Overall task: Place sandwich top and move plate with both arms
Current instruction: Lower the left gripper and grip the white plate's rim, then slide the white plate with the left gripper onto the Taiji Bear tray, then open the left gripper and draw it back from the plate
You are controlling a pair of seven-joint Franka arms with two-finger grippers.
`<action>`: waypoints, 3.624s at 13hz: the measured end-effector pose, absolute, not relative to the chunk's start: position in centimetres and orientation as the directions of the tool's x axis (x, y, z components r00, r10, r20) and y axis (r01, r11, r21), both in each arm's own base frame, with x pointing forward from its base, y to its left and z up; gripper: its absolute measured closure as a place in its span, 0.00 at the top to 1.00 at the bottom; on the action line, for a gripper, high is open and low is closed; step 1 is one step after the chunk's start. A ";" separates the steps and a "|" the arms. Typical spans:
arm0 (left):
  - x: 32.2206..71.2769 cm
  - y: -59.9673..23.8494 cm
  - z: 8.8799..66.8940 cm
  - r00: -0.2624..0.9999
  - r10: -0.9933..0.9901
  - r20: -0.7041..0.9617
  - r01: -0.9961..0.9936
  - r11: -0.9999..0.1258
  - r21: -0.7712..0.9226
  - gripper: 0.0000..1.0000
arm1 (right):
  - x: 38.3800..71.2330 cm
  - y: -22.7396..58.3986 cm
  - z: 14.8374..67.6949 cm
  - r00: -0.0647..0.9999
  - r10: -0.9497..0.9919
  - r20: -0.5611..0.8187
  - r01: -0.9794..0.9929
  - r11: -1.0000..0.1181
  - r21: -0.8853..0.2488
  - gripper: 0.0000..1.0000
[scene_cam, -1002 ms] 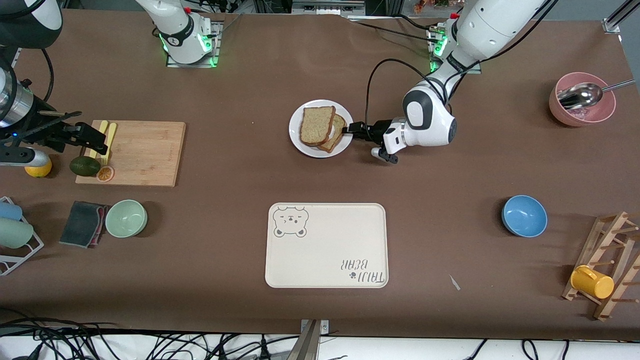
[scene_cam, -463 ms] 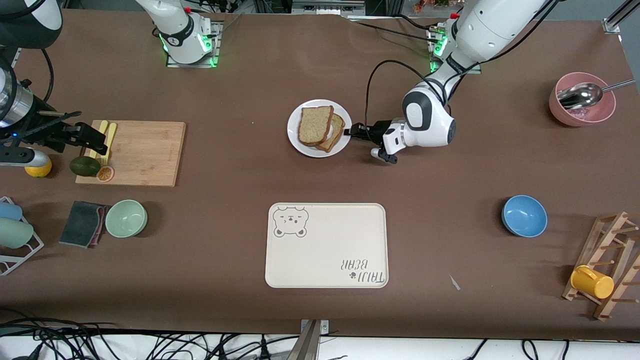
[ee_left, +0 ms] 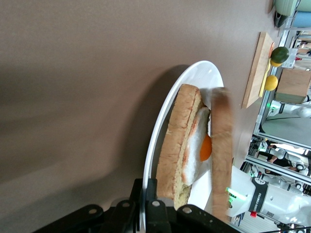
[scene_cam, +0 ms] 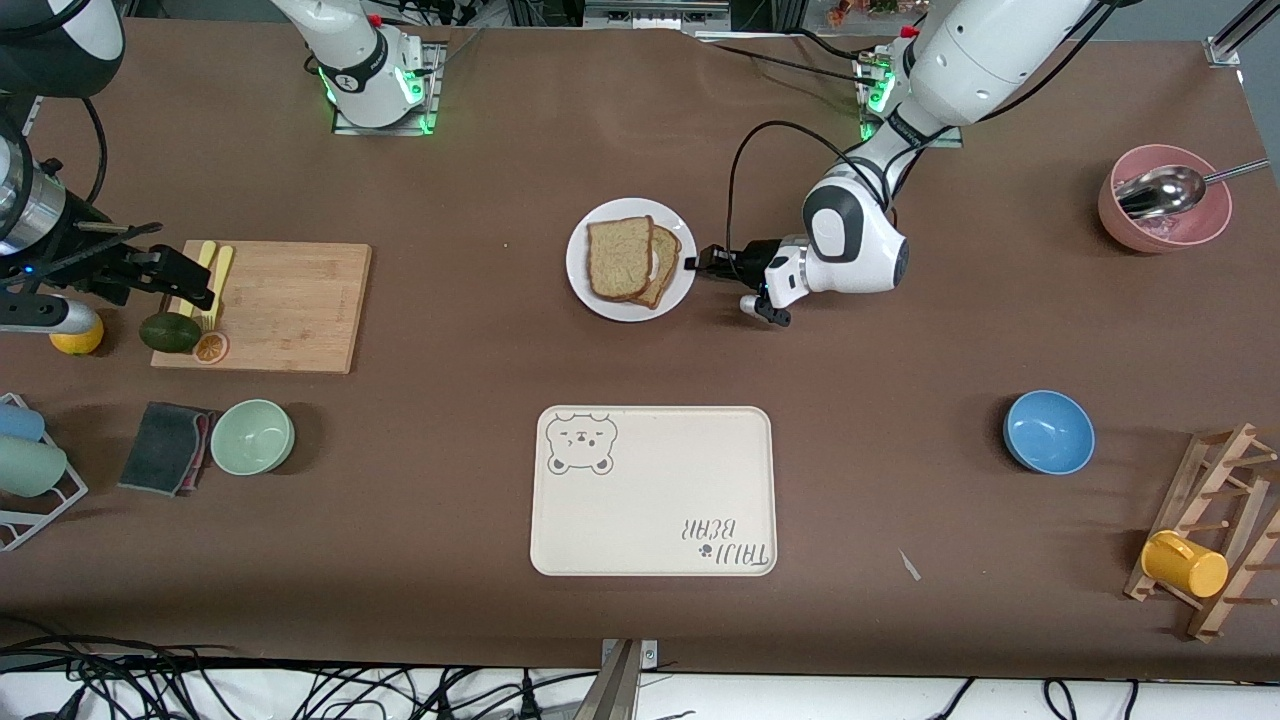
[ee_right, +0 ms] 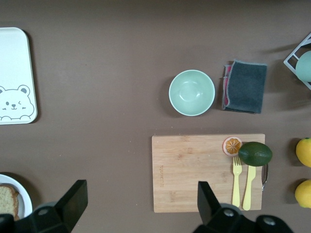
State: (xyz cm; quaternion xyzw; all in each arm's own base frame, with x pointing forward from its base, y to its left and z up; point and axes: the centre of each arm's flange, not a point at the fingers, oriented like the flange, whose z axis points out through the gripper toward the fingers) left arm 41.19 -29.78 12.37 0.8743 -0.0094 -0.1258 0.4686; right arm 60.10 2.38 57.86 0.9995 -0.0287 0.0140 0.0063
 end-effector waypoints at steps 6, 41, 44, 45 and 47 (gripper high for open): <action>43.5 -29.7 13.5 0.981 -0.096 -0.171 0.092 -0.543 0.835 0.05 | 60.1 0.2 58.3 0.995 -0.093 0.033 -0.094 -0.995 0.016 1.00; 66.0 -23.7 14.2 0.945 0.324 -0.035 0.198 -0.484 0.852 0.55 | 57.5 -2.4 62.9 0.997 -0.047 0.058 -0.048 -0.999 0.008 1.00; 66.1 -23.5 14.2 0.948 0.316 -0.028 0.190 -0.495 0.848 0.89 | 57.6 -1.2 62.8 0.998 -0.027 0.057 -0.028 -1.000 0.007 1.00; 65.9 -23.5 14.2 0.952 0.304 -0.023 0.182 -0.506 0.843 0.99 | 57.7 -0.8 62.8 0.998 -0.020 0.057 -0.020 -1.000 0.007 1.00; 64.9 -23.5 14.6 0.962 0.273 -0.016 0.165 -0.534 0.829 1.00 | 57.8 -0.6 63.2 0.998 -0.015 0.067 -0.016 -1.000 0.006 1.00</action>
